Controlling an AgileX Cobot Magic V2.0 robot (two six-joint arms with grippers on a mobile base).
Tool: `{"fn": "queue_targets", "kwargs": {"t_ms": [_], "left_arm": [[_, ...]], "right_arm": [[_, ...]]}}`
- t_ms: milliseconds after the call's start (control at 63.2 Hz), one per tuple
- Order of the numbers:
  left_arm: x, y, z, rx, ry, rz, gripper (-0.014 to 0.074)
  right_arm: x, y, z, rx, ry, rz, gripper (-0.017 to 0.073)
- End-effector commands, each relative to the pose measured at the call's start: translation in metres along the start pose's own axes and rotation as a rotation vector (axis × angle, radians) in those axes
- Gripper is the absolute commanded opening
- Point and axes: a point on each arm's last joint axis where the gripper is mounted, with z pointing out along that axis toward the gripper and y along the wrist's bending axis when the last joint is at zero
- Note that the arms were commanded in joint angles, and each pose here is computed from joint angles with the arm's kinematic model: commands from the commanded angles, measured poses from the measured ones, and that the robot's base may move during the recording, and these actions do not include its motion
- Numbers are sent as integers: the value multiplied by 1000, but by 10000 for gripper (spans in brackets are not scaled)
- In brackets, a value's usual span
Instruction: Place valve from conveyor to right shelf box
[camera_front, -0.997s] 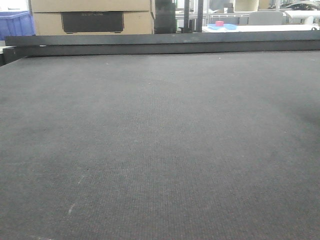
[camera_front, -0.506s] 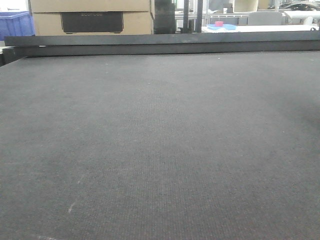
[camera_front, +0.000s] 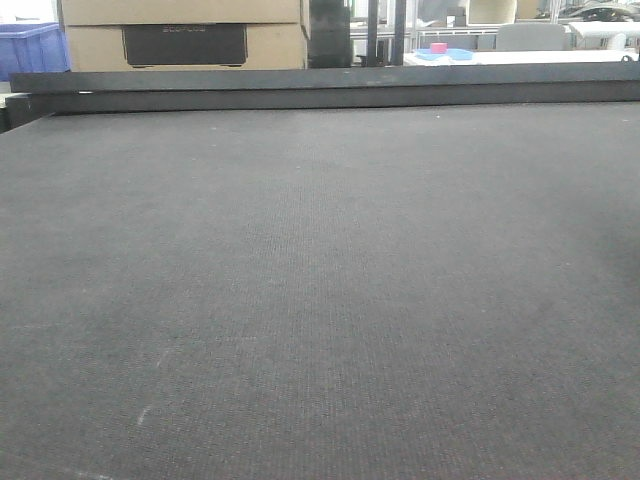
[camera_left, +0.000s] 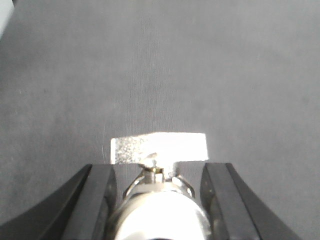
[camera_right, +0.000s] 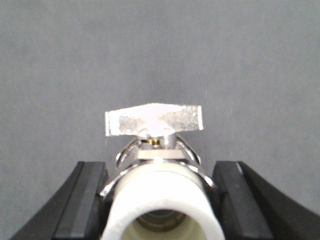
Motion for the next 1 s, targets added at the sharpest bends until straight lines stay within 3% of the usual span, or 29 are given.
{"fn": "queue_targets", "kwargs": {"t_ms": [0,222,981], "left_arm": [[-1,-2,-14,13,-130,-9,-111],[2,-2,-29,15,-178,-7,-111],[1,-2,-29,14,-193,-7,-111]], "right_arm": [[-7,0,-13,9,-163,-4,-163],[-7,0,-18,10,-188,-6,-163],[-9,0,-19,12,-220,-6,-163]]}}
